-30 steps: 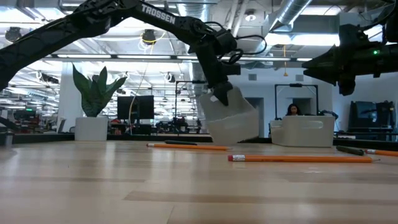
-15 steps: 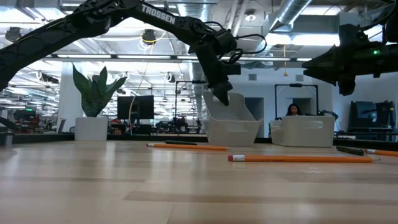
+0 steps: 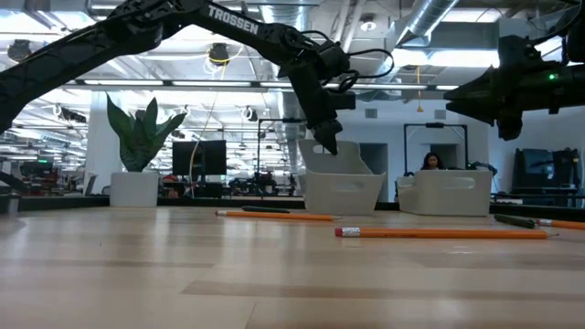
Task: Sort pens & pencils
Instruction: Move the bottom gray bin to the top of the table
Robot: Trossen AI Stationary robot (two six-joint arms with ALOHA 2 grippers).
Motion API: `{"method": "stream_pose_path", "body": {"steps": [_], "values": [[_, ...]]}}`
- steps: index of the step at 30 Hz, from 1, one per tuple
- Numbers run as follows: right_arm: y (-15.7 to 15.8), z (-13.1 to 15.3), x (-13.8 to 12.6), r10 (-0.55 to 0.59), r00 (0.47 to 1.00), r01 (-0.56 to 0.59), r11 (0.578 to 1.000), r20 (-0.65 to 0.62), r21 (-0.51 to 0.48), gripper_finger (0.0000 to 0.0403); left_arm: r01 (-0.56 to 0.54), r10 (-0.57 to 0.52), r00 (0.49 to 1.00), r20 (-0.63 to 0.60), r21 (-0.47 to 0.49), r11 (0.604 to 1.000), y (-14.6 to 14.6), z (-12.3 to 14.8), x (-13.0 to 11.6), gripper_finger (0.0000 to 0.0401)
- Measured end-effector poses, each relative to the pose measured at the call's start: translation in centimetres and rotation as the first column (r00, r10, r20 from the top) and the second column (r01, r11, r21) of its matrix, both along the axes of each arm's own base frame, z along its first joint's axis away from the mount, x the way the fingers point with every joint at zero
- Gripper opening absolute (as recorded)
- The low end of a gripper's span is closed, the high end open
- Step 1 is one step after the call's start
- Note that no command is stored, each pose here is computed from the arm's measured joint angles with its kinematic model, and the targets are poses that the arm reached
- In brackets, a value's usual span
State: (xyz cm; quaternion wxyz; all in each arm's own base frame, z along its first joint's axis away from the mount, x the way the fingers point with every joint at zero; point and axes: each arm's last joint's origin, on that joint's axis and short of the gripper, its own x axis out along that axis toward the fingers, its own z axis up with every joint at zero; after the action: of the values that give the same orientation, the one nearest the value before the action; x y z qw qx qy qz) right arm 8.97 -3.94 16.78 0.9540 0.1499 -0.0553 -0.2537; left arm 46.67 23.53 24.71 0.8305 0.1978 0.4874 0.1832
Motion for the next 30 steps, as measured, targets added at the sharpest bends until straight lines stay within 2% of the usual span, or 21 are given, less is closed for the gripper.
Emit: {"method": "stream_pose_path", "body": {"steps": [17, 25, 30], "values": [[0.00, 0.00, 0.00, 0.000, 1.000, 0.000, 1.000, 0.000, 0.000, 0.0156, 0.020, -0.020, 1.000, 0.001, -0.029, 0.999, -0.15, -0.08, -0.02, 0.0012], [0.00, 0.00, 0.00, 0.000, 1.000, 0.000, 1.000, 0.000, 0.000, 0.0156, 0.027, -0.023, 0.999, 0.030, -0.151, 0.988, -0.28, -0.37, -0.28, 0.0012], [0.00, 0.00, 0.00, 0.000, 1.000, 0.000, 1.000, 0.000, 0.000, 0.0156, 0.013, -0.004, 0.998, 0.056, -0.162, 0.987, -0.04, -0.52, -0.14, 0.0012]]}}
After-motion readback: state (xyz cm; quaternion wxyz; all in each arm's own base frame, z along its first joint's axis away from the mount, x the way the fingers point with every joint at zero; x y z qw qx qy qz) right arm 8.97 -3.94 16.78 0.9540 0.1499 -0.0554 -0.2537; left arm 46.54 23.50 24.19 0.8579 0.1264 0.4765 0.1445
